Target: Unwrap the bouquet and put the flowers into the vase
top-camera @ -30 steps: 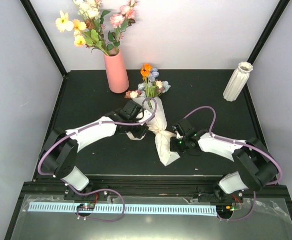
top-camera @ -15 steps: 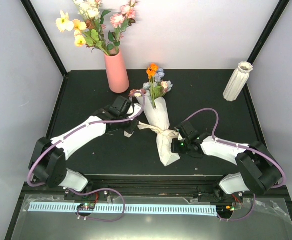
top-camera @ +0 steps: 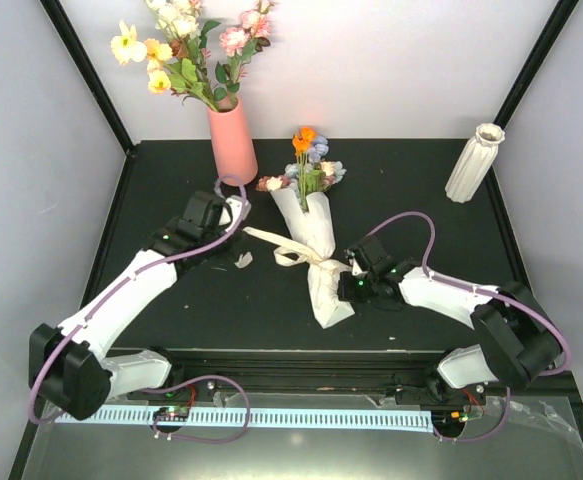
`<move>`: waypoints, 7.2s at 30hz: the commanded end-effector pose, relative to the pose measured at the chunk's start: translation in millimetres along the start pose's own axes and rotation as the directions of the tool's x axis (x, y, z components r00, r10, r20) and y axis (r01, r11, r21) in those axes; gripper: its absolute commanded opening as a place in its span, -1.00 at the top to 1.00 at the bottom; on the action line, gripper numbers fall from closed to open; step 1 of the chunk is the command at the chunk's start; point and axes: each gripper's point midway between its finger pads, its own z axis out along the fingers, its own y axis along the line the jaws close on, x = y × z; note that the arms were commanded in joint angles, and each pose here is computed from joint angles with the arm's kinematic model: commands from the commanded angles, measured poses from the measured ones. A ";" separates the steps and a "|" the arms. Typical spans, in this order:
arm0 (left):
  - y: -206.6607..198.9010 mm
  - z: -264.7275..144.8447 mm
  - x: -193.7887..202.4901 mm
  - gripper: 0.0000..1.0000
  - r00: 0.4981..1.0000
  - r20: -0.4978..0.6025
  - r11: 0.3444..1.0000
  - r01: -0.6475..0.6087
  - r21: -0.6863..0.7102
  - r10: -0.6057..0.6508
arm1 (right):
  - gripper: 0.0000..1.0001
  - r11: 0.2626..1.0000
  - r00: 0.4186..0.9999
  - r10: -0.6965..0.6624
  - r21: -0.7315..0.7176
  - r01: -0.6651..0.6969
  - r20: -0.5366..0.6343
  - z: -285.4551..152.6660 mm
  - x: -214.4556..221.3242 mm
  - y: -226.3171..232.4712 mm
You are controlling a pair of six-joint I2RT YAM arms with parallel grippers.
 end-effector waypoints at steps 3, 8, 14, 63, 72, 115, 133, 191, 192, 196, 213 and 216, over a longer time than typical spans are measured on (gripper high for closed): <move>53.4 -26.4 -15.2 0.97 0.983 0.119 0.983 0.152 -0.102 -0.139 | 0.97 0.998 0.997 0.057 -0.041 -0.055 0.049 -2.6 -22.3 17.3; 82.2 -35.7 -20.8 0.97 0.963 0.166 0.962 0.235 -0.136 -0.212 | 0.97 0.994 0.994 0.103 -0.047 -0.101 0.035 3.9 -22.0 17.5; 112.8 -46.5 -16.9 0.97 0.931 0.220 0.924 0.333 -0.190 -0.290 | 0.97 0.990 0.991 0.130 -0.049 -0.129 0.015 8.8 -18.9 17.1; 66.5 -41.2 19.3 -0.85 0.848 0.044 0.848 0.524 0.076 -0.528 | -0.45 0.965 0.974 -0.215 -0.137 0.223 0.074 -45.3 -38.8 104.8; -12.1 -3.3 56.4 -0.63 0.856 -0.113 0.850 0.515 0.109 -0.505 | -0.59 0.977 0.968 -0.212 0.000 0.214 0.134 -47.5 -109.8 96.9; -47.5 94.0 140.3 -0.36 0.906 -0.356 0.974 0.212 -0.084 -0.228 | 0.13 0.994 0.994 -0.092 -0.070 0.088 -0.065 34.1 -106.7 36.5; -54.2 45.0 105.9 -0.70 0.947 -0.284 0.988 0.157 0.004 -0.149 | -0.58 0.935 0.952 -0.305 -0.186 0.303 0.018 -35.4 -94.2 72.2; -41.3 116.5 113.7 0.54 0.926 -0.364 0.983 0.150 0.102 -0.103 | 0.53 0.946 0.953 -0.303 -0.118 0.303 0.020 41.2 -54.8 71.0; -40.9 116.3 114.5 0.56 0.925 -0.366 0.983 0.150 0.101 -0.104 | 0.59 0.945 0.953 -0.304 -0.122 0.303 0.014 43.1 -53.9 71.5; -41.9 115.5 114.1 0.69 0.926 -0.363 0.983 0.153 0.105 -0.105 | 0.96 0.944 0.952 -0.307 -0.133 0.303 -0.011 48.1 -52.0 73.1; -59.5 104.7 123.6 0.95 0.846 -0.351 0.877 0.466 0.115 -0.403 | 0.97 0.961 0.956 -0.247 -0.085 0.263 0.158 -55.5 -87.8 85.6; -56.3 101.9 127.8 0.95 0.844 -0.345 0.879 0.467 0.097 -0.410 | 0.97 0.960 0.952 -0.230 -0.111 0.256 0.202 -78.3 -92.2 90.2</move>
